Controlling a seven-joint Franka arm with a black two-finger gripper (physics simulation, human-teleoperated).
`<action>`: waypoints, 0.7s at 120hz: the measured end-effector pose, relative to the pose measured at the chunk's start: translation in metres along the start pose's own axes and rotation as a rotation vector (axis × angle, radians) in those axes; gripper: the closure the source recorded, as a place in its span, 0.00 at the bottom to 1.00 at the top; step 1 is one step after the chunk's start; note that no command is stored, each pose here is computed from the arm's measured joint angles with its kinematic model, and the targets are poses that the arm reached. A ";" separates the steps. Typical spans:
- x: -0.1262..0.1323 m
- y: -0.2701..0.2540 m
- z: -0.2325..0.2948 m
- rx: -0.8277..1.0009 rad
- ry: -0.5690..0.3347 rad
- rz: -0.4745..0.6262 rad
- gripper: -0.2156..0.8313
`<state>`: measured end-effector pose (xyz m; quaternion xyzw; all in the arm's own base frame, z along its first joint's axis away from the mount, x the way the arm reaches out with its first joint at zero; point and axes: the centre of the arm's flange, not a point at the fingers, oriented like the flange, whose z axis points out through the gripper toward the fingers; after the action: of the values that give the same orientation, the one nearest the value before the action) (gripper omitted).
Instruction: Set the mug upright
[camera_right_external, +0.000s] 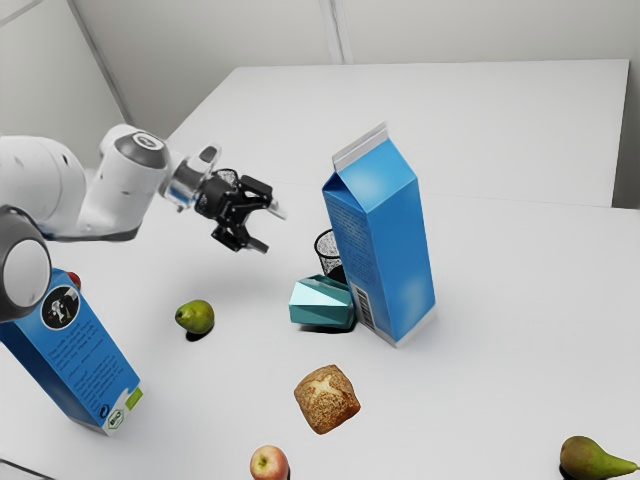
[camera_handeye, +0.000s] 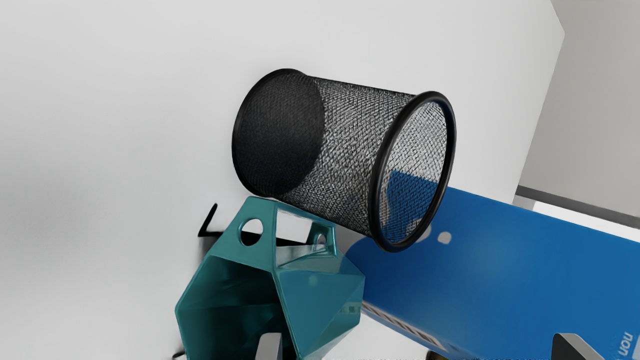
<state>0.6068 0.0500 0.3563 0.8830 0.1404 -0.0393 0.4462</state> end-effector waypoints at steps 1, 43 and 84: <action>-0.001 -0.001 0.001 -0.004 -0.003 -0.007 0.22; -0.019 -0.022 0.036 -0.095 -0.218 -0.189 0.22; -0.021 -0.019 0.056 -0.006 -0.355 -0.245 0.22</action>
<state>0.5839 0.0117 0.3120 0.8372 0.1660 -0.2478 0.4584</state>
